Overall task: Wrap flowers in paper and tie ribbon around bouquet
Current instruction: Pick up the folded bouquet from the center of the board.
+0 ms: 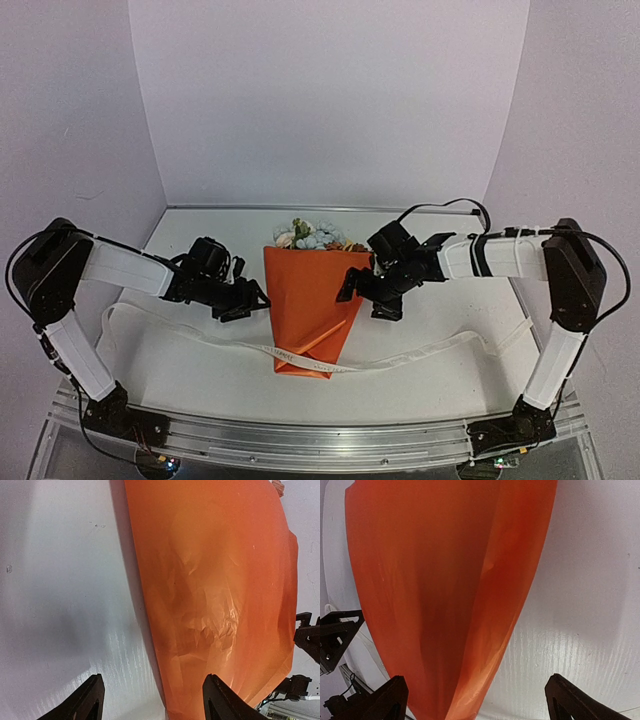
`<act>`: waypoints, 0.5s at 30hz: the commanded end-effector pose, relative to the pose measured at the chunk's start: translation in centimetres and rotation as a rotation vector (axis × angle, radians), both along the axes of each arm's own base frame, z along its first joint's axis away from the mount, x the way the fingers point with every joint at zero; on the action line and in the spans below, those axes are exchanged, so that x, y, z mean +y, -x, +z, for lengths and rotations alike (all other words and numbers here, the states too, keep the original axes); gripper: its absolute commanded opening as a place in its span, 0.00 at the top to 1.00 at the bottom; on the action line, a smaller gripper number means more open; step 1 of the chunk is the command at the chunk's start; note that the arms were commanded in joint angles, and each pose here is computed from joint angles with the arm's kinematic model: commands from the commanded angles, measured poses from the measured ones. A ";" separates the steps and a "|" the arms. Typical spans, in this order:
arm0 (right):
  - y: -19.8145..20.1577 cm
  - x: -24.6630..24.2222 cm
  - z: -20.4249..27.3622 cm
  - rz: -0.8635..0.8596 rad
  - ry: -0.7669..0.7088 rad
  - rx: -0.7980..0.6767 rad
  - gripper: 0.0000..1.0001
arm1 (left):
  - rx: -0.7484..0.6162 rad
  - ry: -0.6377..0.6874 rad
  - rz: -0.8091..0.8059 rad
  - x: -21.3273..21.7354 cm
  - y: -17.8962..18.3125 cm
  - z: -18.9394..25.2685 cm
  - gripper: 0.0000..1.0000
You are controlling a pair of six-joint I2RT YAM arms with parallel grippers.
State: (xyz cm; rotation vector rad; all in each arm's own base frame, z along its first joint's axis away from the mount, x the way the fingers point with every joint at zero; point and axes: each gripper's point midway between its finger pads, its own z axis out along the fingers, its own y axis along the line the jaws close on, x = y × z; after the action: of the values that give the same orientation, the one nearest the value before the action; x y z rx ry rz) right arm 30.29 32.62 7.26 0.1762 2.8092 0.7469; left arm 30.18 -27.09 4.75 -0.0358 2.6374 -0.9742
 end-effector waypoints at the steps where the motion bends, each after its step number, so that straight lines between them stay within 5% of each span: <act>1: -0.7 1.4 -1.2 -0.036 -0.049 -0.023 0.02 | -0.041 0.069 -0.013 -1.8 -1.2 1.6 0.30; 9: -0.5 2.1 -4.1 -0.111 -0.114 0.011 0.10 | -0.023 0.088 -0.036 -3.2 -0.6 0.9 0.30; 15: -0.6 2.9 -5.0 -0.159 -0.195 0.030 0.31 | -0.015 0.093 -0.043 -3.6 -0.3 0.6 0.31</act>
State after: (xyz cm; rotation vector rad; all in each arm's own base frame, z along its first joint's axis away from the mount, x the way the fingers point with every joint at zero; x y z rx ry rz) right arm 30.51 34.45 2.78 0.3713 2.7533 0.8935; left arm 29.29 -29.18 3.53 -0.0173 2.6577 -1.0417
